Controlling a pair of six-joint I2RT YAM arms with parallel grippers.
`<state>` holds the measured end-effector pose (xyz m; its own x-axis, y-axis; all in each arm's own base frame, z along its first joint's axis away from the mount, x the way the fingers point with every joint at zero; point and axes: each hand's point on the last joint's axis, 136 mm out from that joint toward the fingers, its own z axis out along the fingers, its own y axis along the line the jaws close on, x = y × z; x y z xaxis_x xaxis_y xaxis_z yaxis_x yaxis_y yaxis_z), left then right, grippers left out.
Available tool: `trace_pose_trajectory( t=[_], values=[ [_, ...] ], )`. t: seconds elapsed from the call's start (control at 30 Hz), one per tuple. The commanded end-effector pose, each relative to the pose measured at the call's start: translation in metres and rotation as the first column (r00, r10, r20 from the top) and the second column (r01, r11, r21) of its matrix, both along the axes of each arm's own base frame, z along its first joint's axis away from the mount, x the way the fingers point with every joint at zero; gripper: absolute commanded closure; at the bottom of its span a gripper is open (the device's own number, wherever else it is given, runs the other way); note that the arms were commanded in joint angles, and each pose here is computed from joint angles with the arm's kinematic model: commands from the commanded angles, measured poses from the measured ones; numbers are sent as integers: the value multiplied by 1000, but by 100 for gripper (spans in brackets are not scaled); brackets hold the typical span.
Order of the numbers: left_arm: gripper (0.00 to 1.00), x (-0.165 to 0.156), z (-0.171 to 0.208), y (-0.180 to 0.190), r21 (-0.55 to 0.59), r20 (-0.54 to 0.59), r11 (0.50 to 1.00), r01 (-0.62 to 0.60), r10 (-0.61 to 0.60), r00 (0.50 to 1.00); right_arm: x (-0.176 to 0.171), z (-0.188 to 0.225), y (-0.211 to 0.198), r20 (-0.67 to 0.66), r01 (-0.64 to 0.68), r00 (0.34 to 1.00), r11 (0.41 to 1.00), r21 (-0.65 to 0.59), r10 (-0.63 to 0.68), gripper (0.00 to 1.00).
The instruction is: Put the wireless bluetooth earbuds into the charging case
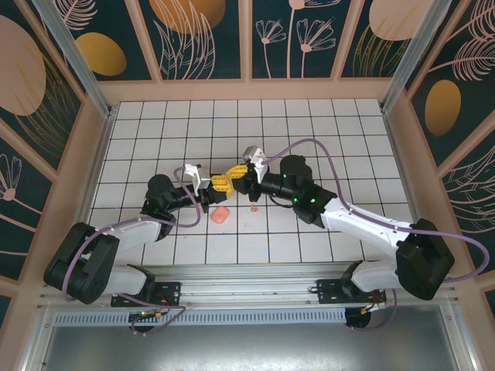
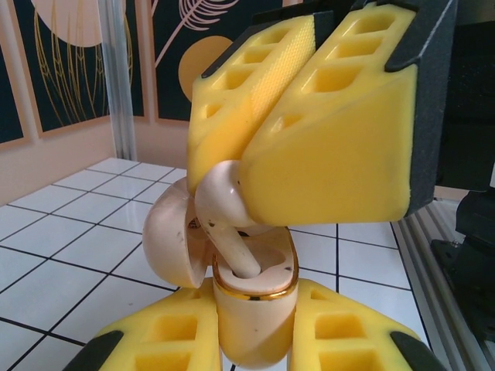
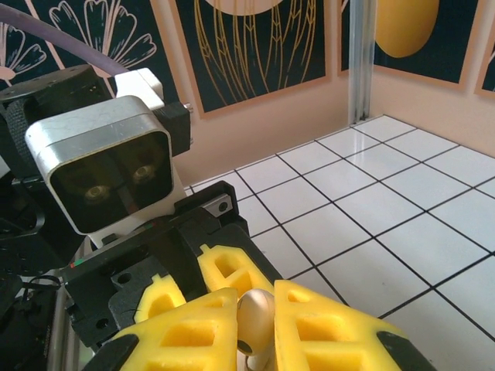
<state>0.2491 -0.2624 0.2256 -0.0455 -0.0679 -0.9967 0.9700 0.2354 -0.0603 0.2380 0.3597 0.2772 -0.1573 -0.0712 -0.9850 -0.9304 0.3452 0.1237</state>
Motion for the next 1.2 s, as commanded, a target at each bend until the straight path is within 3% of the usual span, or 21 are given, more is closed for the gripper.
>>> trace_pose_trajectory(
  t=[0.0, 0.3, 1.17],
  values=[
    [91, -2, 27, -2, -42, 67, 999, 19, -16, 998, -11, -1, 5, 12, -68, 998, 998, 0, 68, 85],
    [91, -5, 34, -1, -55, 81, 998, 22, -17, 997, -12, -19, 2, -12, -63, 998, 996, -60, 63, 85],
    [91, -5, 33, 0, -44, 89, 999, 14, -10, 996, -27, -9, -13, 81, -81, 993, 995, -58, 85, 84]
  ],
)
